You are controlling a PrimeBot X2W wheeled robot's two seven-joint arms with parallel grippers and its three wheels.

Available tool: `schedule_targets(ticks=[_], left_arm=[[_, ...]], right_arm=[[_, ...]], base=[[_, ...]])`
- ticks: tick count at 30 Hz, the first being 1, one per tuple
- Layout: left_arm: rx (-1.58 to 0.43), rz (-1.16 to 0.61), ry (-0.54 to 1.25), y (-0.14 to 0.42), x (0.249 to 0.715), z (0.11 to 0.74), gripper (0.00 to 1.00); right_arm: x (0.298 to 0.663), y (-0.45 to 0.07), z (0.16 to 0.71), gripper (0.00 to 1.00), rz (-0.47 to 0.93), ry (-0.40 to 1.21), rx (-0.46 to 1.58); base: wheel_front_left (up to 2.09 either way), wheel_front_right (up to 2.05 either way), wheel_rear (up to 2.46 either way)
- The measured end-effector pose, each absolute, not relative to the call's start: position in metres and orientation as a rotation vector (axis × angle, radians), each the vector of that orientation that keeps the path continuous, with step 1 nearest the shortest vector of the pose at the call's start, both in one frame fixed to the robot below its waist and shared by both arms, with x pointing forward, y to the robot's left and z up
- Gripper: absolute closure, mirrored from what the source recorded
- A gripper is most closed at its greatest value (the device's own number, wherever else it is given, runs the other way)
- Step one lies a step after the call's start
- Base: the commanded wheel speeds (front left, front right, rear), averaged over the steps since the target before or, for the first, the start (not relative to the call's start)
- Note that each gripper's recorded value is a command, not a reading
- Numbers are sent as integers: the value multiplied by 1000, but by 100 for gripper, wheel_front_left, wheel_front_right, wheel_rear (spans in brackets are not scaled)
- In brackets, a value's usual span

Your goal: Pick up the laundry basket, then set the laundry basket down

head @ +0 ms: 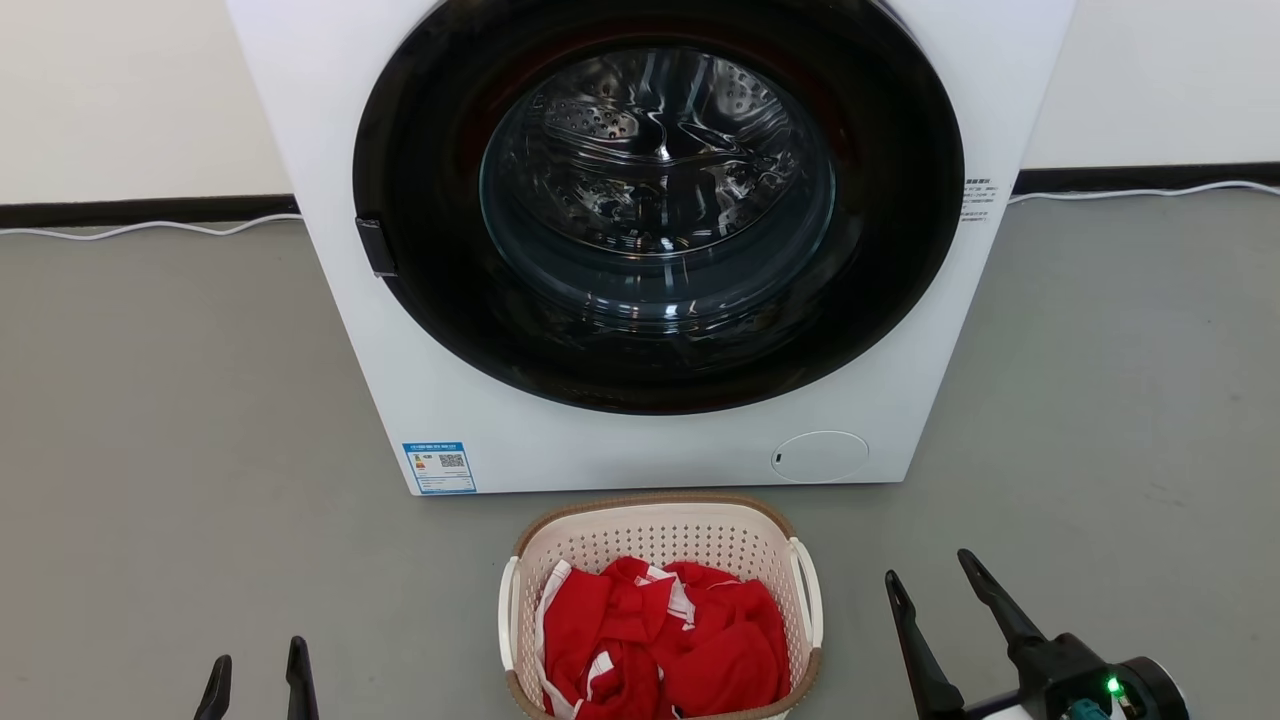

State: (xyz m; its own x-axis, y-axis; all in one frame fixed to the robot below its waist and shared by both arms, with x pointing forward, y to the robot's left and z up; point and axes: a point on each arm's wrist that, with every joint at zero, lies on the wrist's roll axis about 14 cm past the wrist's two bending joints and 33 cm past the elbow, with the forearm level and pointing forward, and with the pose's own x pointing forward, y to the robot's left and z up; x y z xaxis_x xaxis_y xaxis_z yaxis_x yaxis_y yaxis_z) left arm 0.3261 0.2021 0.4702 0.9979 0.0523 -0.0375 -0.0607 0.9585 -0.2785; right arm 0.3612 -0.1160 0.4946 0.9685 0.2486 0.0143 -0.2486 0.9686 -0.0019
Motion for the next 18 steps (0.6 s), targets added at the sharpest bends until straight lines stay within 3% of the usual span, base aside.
schedule_targets(ticks=[18], left_arm=[[-170,26,40,199,322,465,0]], right_arm=[[361,-131,485,0,230,-5,-133]], base=[[0,0,0]])
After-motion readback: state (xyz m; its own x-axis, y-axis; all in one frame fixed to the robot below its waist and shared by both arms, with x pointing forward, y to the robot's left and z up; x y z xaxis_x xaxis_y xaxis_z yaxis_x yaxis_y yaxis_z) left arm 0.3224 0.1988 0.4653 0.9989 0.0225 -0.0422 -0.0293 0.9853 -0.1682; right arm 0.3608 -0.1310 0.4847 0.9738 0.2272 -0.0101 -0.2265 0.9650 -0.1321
